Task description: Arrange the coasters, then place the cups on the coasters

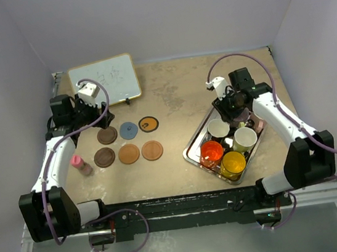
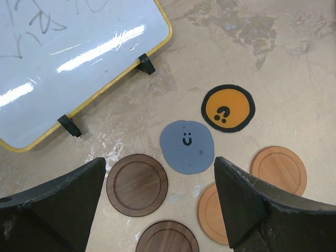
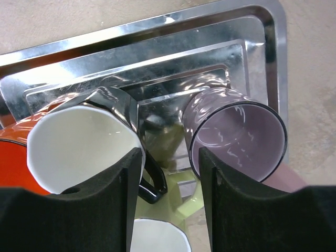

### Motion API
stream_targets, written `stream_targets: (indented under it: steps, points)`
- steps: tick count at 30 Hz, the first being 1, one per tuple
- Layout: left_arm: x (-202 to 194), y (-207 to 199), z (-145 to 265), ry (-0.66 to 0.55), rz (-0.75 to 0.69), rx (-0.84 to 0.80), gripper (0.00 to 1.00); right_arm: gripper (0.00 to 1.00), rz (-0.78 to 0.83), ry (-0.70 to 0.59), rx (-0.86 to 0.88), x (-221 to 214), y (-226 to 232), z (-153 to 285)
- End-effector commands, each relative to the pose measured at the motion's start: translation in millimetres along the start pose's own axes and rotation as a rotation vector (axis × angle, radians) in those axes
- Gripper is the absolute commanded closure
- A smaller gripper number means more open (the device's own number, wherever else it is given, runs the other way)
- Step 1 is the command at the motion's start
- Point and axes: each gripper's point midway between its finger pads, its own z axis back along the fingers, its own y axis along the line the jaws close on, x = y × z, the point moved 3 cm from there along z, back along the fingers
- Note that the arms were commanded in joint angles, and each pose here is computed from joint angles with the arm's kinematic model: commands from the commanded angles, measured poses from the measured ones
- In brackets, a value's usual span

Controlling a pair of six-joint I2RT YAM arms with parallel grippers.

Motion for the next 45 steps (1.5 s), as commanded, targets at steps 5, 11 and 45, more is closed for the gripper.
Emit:
stream_targets:
  steps: [5, 11, 45]
  points:
    - [12, -3, 2, -0.045, -0.063, 0.016, 0.20, 0.53, -0.023, 0.017, 0.086, -2, 13, -4]
    - [8, -5, -1, -0.034, -0.069, 0.008, 0.20, 0.55, -0.016, -0.010, 0.076, 2, 13, 2]
    - [35, -11, -8, -0.065, -0.097, 0.041, 0.20, 1.00, -0.083, -0.200, 0.110, 68, 13, 45]
